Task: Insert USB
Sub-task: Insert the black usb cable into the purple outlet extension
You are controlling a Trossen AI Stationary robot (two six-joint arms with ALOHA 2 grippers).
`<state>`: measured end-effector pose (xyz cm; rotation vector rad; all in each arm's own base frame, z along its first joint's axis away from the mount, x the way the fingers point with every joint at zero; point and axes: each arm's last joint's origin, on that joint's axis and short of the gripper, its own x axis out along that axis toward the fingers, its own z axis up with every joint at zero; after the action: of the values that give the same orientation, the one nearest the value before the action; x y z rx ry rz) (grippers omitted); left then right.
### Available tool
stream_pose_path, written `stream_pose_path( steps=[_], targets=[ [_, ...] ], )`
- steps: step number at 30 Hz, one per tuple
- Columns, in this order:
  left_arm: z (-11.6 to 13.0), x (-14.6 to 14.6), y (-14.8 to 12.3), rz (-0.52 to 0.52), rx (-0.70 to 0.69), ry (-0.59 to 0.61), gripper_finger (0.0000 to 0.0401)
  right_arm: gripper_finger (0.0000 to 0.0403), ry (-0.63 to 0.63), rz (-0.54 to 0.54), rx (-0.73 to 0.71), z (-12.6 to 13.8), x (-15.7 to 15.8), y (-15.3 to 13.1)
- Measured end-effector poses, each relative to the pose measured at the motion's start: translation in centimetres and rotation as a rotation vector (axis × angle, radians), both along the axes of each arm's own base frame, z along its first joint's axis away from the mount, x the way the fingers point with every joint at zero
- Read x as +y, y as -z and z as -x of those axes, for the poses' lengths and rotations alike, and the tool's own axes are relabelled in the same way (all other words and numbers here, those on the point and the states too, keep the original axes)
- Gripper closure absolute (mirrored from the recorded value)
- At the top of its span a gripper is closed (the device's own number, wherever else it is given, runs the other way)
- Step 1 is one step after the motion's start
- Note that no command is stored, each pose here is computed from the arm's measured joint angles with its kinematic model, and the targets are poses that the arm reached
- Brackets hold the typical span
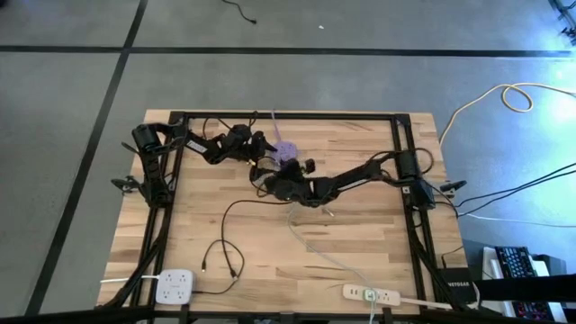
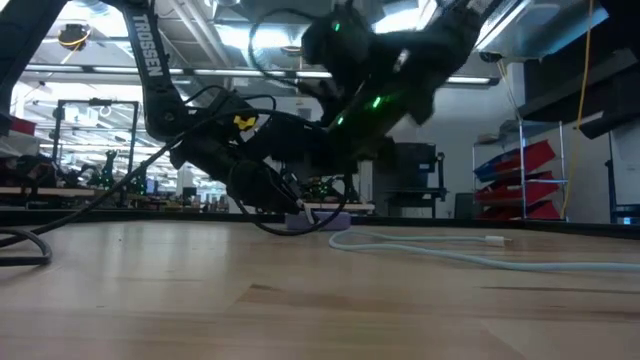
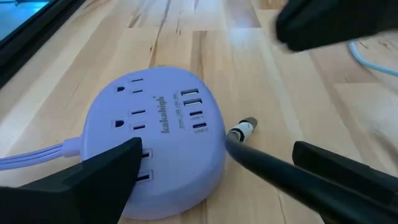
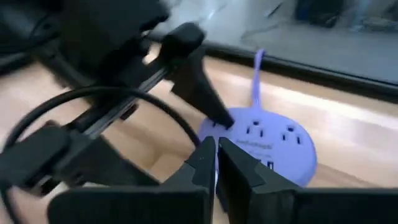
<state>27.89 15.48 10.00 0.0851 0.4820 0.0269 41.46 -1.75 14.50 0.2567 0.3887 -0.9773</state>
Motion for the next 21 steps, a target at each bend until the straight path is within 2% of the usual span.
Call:
stream_pose_path(
  steps=[3,6,9,12,16,18,21],
  targets=[
    [0.0,0.0,0.0,-0.002,0.000,-0.001,0.0002,0.0377,-0.087,-0.034,0.149,1.2,-1.5,-1.5],
    [0.0,0.0,0.0,-0.002,-0.001,-0.002,0.0002,0.0335,-0.232,-0.061,0.263,1.8,-1.8,-2.4],
    [0.0,0.0,0.0,-0.003,-0.001,-0.001,0.0002,0.0285,-0.424,-0.166,0.256,1.7,-2.5,-2.8],
    [0.0,-0.1,-0.1,0.001,-0.004,0.007,0.0002,0.0240,-0.533,-0.233,0.233,1.4,-3.4,-2.3],
    [0.0,-0.1,-0.1,0.004,-0.005,0.011,0.0002,0.0211,-0.574,-0.251,0.272,1.4,-3.9,-1.4],
    [0.0,-0.1,-0.1,0.006,-0.006,0.011,0.0002,0.0210,-0.552,-0.235,0.305,1.6,-4.2,-1.2],
    [0.0,-0.1,-0.1,0.006,-0.006,0.011,0.0002,0.0219,-0.583,-0.180,0.343,1.6,-4.5,-1.3]
  ],
)
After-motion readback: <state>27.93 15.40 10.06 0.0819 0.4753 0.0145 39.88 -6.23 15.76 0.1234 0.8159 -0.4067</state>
